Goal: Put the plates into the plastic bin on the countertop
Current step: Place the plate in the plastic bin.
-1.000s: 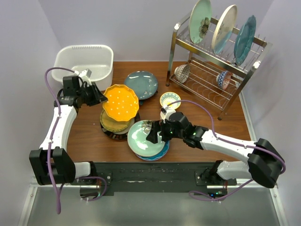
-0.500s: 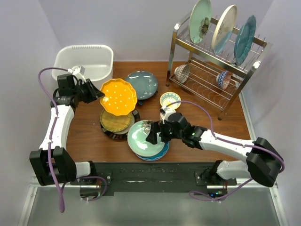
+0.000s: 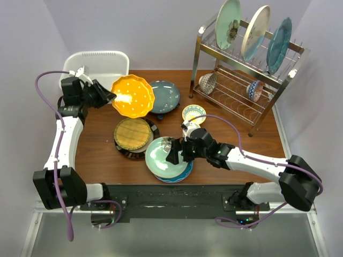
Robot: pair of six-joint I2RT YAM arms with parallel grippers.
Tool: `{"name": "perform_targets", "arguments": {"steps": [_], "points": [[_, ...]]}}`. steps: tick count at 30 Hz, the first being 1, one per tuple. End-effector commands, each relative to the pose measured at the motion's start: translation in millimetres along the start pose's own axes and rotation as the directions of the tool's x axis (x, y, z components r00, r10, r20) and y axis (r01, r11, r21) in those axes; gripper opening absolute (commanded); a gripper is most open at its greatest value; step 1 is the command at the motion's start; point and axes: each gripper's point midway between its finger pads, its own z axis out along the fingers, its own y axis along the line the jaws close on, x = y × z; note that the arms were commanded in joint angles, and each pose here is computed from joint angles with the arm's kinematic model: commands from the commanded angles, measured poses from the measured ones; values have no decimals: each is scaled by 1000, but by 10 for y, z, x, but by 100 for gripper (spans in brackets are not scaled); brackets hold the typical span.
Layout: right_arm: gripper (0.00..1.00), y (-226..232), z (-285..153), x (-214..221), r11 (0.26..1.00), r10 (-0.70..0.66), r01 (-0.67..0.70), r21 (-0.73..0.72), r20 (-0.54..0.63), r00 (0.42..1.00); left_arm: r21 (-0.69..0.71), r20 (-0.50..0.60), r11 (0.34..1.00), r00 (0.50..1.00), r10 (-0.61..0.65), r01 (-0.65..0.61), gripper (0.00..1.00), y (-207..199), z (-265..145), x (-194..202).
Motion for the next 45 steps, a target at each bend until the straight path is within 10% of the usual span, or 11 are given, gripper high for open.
{"name": "perform_targets", "arguments": {"steps": [1,22,45], "points": [[99,147,-13,-143,999,-27,29,-38,31,999,114,198,993,980,-4,-19,0,-431,-111,-681],[99,130,-14,-140,998,-47,48,-32,30,998,30,340,982,922,-184,185,0,-177,136,-1322],[99,61,7,-82,998,-60,60,-4,5,998,45,608,908,710,-356,417,0,233,133,-1876]]}}
